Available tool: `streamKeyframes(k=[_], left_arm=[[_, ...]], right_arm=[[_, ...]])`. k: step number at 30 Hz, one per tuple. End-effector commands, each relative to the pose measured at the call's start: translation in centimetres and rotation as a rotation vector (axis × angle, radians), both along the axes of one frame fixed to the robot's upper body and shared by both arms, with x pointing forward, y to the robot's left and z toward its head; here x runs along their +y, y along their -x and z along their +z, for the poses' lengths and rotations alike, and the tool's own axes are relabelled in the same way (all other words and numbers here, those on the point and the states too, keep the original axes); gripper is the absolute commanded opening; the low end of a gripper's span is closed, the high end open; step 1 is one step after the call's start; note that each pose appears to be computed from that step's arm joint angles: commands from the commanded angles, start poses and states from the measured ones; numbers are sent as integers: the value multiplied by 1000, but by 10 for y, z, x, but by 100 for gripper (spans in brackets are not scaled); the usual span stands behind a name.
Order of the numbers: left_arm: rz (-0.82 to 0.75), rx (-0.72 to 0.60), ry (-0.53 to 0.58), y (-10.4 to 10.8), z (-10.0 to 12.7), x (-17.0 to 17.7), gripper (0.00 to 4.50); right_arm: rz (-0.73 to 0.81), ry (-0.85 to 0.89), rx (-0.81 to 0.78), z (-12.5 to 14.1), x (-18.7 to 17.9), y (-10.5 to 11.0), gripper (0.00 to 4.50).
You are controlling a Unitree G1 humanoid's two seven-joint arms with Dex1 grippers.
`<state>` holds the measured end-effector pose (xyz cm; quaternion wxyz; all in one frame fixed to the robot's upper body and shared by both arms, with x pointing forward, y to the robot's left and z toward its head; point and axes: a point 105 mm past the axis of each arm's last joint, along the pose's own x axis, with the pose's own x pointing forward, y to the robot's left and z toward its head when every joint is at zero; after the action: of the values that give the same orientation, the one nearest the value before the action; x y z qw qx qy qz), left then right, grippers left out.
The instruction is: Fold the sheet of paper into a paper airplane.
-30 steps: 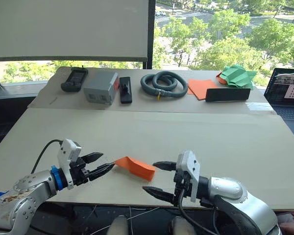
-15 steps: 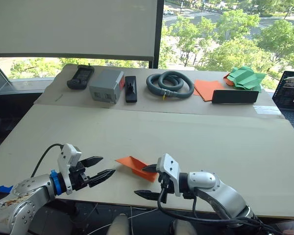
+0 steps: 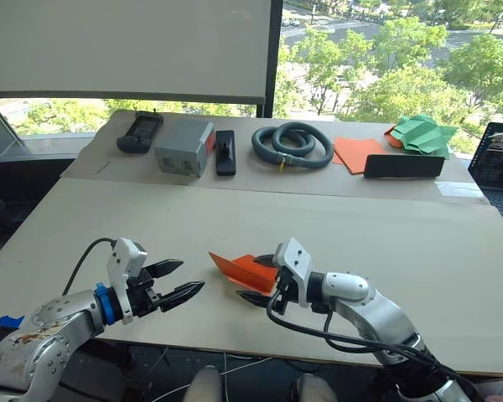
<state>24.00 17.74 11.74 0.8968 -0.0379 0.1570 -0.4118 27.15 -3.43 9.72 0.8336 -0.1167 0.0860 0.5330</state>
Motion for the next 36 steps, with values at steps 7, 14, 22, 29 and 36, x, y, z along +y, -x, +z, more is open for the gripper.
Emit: streamKeyframes(k=[7,14,22,29,36], left_arm=[[-27,-40,-7,-2,11,-2,447],[-28,-43,-8,-2,13,-4,447],[-32,-35,-11,1,13,-4,450],[-34,-28,-10,2,11,-7,450],[-35,-24,-8,3,12,-8,450]], right_arm=[[-10,-43,-54,17,-2,-5,440],[-16,-7,-57,7,-1,-7,440],[-8,-31,-56,12,0,-7,155],[-1,36,-70,-2,-1,-5,155],[-22,80,-87,-11,-2,-10,155]])
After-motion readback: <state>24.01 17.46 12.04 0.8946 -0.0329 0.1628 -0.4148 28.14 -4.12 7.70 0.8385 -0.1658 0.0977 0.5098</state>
